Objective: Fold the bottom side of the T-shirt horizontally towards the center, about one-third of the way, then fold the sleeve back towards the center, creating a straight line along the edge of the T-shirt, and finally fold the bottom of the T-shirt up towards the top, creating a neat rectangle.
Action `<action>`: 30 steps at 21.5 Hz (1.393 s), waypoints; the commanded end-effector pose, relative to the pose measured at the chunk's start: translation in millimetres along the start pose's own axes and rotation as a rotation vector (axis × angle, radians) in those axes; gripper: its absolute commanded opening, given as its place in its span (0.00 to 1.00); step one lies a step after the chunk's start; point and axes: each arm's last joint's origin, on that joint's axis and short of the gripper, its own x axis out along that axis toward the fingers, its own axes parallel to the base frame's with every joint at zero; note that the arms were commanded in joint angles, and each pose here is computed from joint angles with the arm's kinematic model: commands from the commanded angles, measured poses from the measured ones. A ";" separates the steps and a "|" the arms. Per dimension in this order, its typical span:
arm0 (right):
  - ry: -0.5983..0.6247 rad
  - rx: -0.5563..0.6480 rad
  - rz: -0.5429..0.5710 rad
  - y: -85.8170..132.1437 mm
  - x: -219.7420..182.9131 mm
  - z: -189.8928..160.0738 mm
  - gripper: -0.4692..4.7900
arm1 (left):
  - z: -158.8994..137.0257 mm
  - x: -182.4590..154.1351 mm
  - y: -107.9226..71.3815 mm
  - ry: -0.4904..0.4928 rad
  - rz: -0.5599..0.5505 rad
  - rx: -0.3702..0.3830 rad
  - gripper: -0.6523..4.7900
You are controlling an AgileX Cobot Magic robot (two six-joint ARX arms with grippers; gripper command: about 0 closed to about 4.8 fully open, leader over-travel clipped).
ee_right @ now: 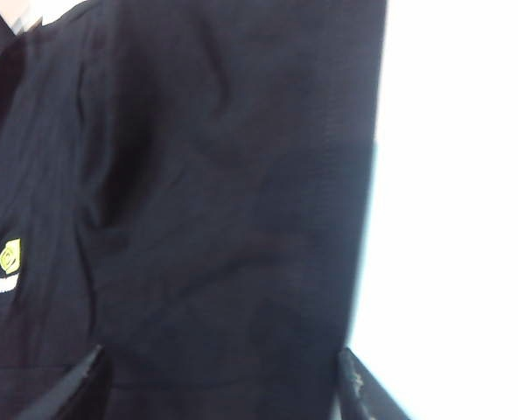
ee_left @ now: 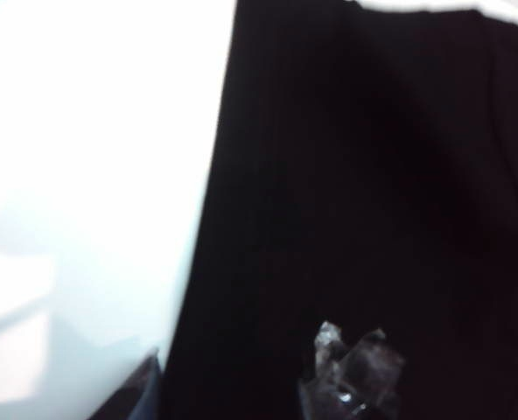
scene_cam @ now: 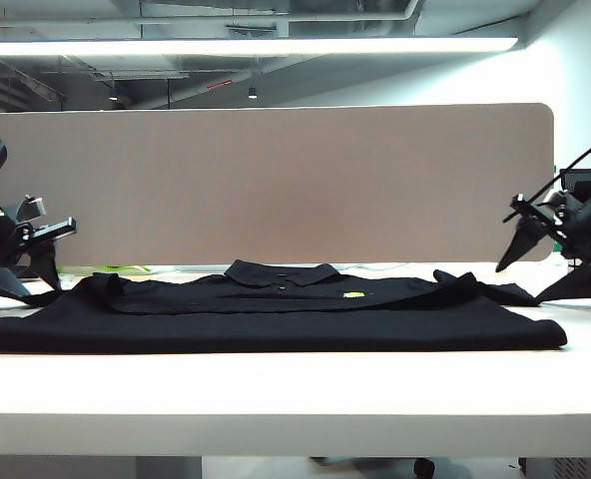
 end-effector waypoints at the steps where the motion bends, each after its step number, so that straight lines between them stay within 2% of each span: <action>1: 0.048 -0.018 -0.005 15.1 15.2 -13.0 0.76 | -5.8 8.5 -7.6 0.028 -0.027 0.016 0.48; 5: 0.048 -0.053 -0.024 30.4 25.0 -19.6 0.61 | -14.2 19.5 -17.8 0.059 -0.058 0.031 0.43; 7: 0.044 -0.054 -0.037 29.8 24.9 -19.5 0.40 | -13.0 19.6 -18.6 0.049 -0.072 0.035 0.17; 8: 0.041 -0.060 -0.040 28.4 24.1 -18.8 0.28 | -11.6 19.2 -18.2 0.039 -0.090 0.037 0.11; 9: 0.042 -0.078 -0.042 27.1 23.4 -18.3 0.15 | -10.1 18.8 -17.1 0.027 -0.090 0.039 0.11; 10: 0.042 -0.087 -0.043 26.8 23.3 -18.2 0.10 | -9.3 18.7 -17.1 0.019 -0.091 0.041 0.11; 13: 0.023 -0.106 -0.047 23.0 18.7 -13.9 0.08 | -2.0 15.1 -19.3 -0.037 -0.102 0.061 0.11; 15: 0.005 -0.103 -0.048 22.7 10.0 -7.7 0.08 | 7.9 4.3 -27.2 -0.086 -0.146 0.085 0.11; 17: -0.018 -0.121 -0.023 31.9 0.1 -1.8 0.08 | 20.8 -14.2 -46.1 -0.150 -0.188 0.126 0.11; 20: -0.025 -0.190 0.046 62.1 -7.5 -1.4 0.08 | 25.2 -27.5 -87.5 -0.199 -0.260 0.212 0.11; 22: 0.001 -0.264 0.100 94.2 -2.0 -12.2 0.08 | 10.7 -21.4 -125.9 -0.153 -0.323 0.264 0.11; 25: 0.063 -0.360 0.158 134.5 16.6 -38.6 0.08 | -12.2 -12.0 -164.6 -0.101 -0.343 0.397 0.11; 26: 0.073 -0.407 0.151 147.5 22.2 -48.4 0.08 | -20.0 -9.0 -171.6 -0.074 -0.317 0.434 0.11; 28: 0.101 -0.495 0.121 165.8 31.4 -66.8 0.08 | -32.8 -2.7 -172.7 0.004 -0.248 0.469 0.11; 30: 0.130 -0.561 0.049 172.1 37.8 -80.1 0.08 | -48.5 7.3 -161.9 0.133 -0.176 0.504 0.11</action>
